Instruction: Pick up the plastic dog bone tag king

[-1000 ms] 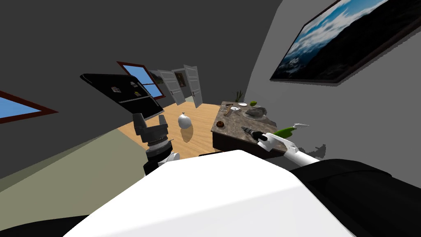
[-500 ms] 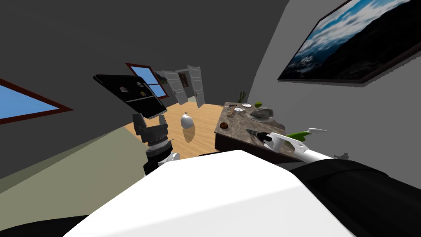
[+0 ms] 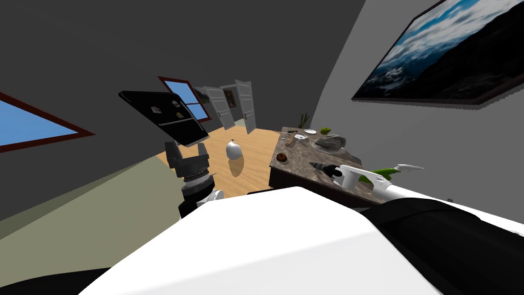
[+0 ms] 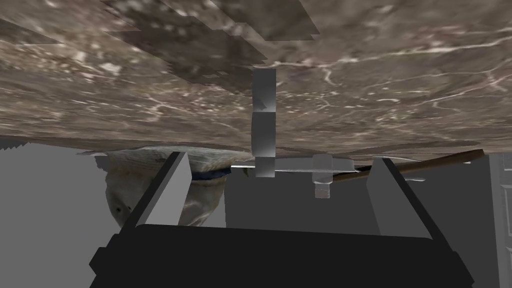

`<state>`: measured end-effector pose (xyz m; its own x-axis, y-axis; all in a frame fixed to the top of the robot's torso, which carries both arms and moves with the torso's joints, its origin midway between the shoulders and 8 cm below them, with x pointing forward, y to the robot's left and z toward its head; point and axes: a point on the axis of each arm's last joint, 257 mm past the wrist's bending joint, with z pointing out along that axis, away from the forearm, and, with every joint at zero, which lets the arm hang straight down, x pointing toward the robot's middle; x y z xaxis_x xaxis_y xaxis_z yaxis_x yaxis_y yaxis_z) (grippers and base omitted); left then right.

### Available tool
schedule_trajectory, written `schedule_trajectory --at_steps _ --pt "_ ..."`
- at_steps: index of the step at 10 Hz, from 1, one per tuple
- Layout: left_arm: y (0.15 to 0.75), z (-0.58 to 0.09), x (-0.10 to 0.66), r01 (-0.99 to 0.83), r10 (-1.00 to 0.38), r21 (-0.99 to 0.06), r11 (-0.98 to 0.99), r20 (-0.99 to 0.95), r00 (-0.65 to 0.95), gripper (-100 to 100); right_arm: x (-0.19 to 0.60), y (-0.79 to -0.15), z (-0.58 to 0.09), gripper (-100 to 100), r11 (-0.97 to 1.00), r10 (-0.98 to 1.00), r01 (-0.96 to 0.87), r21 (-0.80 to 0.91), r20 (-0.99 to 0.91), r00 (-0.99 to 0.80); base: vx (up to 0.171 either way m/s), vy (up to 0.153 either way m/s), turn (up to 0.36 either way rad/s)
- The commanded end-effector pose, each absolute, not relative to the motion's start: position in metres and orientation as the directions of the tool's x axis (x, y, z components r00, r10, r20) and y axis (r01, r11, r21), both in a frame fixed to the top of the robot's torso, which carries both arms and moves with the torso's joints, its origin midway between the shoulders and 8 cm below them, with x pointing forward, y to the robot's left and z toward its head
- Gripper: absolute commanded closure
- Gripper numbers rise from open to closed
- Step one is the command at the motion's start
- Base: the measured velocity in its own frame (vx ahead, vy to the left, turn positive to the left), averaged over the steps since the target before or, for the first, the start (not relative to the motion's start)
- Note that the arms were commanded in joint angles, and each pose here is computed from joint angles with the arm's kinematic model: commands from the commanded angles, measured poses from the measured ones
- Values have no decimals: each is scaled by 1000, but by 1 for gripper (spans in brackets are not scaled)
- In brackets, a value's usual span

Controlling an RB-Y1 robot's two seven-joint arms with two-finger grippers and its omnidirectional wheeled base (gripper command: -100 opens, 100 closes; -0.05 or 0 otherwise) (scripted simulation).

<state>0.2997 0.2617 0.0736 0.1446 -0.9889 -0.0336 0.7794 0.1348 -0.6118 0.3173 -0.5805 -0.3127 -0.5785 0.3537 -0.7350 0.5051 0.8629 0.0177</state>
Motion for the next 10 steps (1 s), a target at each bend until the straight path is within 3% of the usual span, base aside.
schedule_trajectory --at_steps 1,4,5,9,10 --pt "262 74 300 779 -989 -612 135 -34 145 0 313 -586 -321 -100 857 361 516 17 -734 -575 25 -7 84" --pt "262 74 300 779 -989 -612 135 -34 145 0 311 -590 -327 -100 852 366 523 17 -734 -573 14 -10 41" --pt "262 74 300 779 -989 -612 135 -34 145 0 311 -590 -328 100 853 366 522 17 -733 -573 0 0 0" --pt "262 74 300 779 -989 -612 135 -34 145 0 310 -592 -327 100 852 362 523 10 -734 -575 0 0 0" --pt "262 74 300 779 -989 -612 135 -34 145 0 310 -592 -327 0 853 361 523 11 -734 -575 0 0 0"
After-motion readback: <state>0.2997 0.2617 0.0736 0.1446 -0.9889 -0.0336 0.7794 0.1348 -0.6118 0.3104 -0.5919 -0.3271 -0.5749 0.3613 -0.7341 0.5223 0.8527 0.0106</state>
